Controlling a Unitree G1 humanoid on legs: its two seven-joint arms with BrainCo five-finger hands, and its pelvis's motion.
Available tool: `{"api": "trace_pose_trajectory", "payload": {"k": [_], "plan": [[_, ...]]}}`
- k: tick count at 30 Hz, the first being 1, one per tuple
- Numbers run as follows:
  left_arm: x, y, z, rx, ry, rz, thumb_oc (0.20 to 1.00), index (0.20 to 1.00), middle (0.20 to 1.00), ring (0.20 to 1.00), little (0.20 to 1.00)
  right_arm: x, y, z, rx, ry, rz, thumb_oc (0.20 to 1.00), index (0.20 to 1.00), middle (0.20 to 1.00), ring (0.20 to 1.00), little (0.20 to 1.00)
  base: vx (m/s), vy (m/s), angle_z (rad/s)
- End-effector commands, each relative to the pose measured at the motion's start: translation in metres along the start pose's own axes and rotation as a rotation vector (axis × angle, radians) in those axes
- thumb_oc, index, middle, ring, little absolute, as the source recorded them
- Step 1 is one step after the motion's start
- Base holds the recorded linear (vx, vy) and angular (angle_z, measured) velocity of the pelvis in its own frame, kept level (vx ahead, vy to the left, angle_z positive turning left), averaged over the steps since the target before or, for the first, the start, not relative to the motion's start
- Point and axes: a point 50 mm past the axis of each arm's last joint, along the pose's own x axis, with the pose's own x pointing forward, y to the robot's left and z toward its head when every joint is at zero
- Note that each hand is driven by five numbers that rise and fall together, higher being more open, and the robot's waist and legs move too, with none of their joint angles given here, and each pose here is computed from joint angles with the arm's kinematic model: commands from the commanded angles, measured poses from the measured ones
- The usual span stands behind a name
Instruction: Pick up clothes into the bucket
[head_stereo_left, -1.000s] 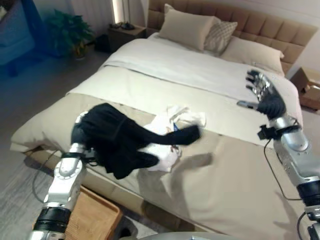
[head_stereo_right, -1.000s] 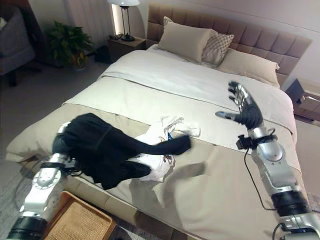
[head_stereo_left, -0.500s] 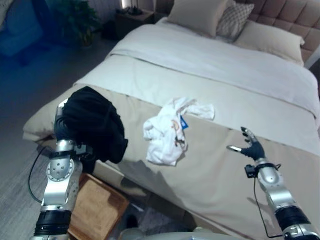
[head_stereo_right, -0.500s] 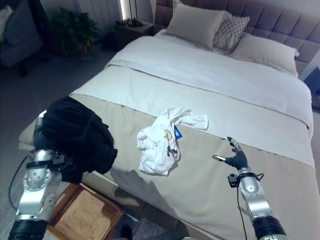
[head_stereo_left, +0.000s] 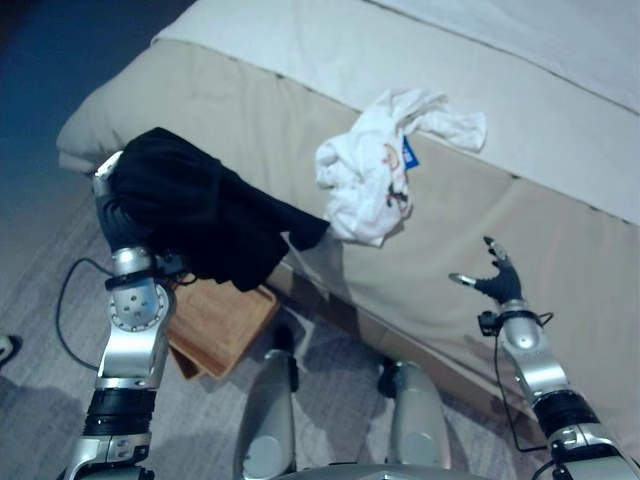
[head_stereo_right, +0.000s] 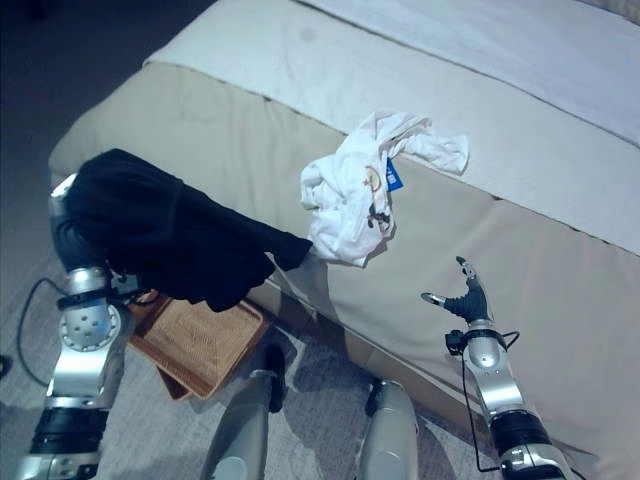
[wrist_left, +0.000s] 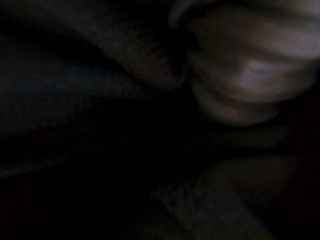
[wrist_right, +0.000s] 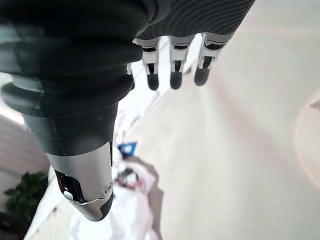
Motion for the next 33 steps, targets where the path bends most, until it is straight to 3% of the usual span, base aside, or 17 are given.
{"api": "trace_pose_trajectory", "payload": {"k": [1, 10, 21, 33], "plan": [[-0.003, 0.01, 0.026, 0.001, -0.164, 0.113, 0.2, 0.2, 0.2, 0.2, 0.2, -0.001, -0.002, 0.006, 0.071, -0.052, -0.079, 1.0, 1.0, 1.0, 1.0, 1.0, -0.06, -0.019, 0.37], [-0.02, 0.031, -0.002, 0.087, -0.041, 0.316, 0.2, 0.2, 0.2, 0.2, 0.2, -0.008, 0.004, -0.006, 0.124, -0.004, -0.138, 1.0, 1.0, 1.0, 1.0, 1.0, -0.02, -0.055, 0.19], [-0.028, 0.026, -0.063, 0.184, 0.241, 0.285, 0.2, 0.2, 0.2, 0.2, 0.2, -0.008, 0.01, 0.009, 0.161, -0.075, -0.106, 1.0, 1.0, 1.0, 1.0, 1.0, 0.02, -0.046, 0.32], [0.0, 0.029, -0.053, 0.146, 0.155, 0.463, 0.2, 0.2, 0.2, 0.2, 0.2, -0.009, 0.014, 0.014, 0.161, -0.105, -0.11, 1.0, 1.0, 1.0, 1.0, 1.0, -0.01, 0.028, -0.17]]}}
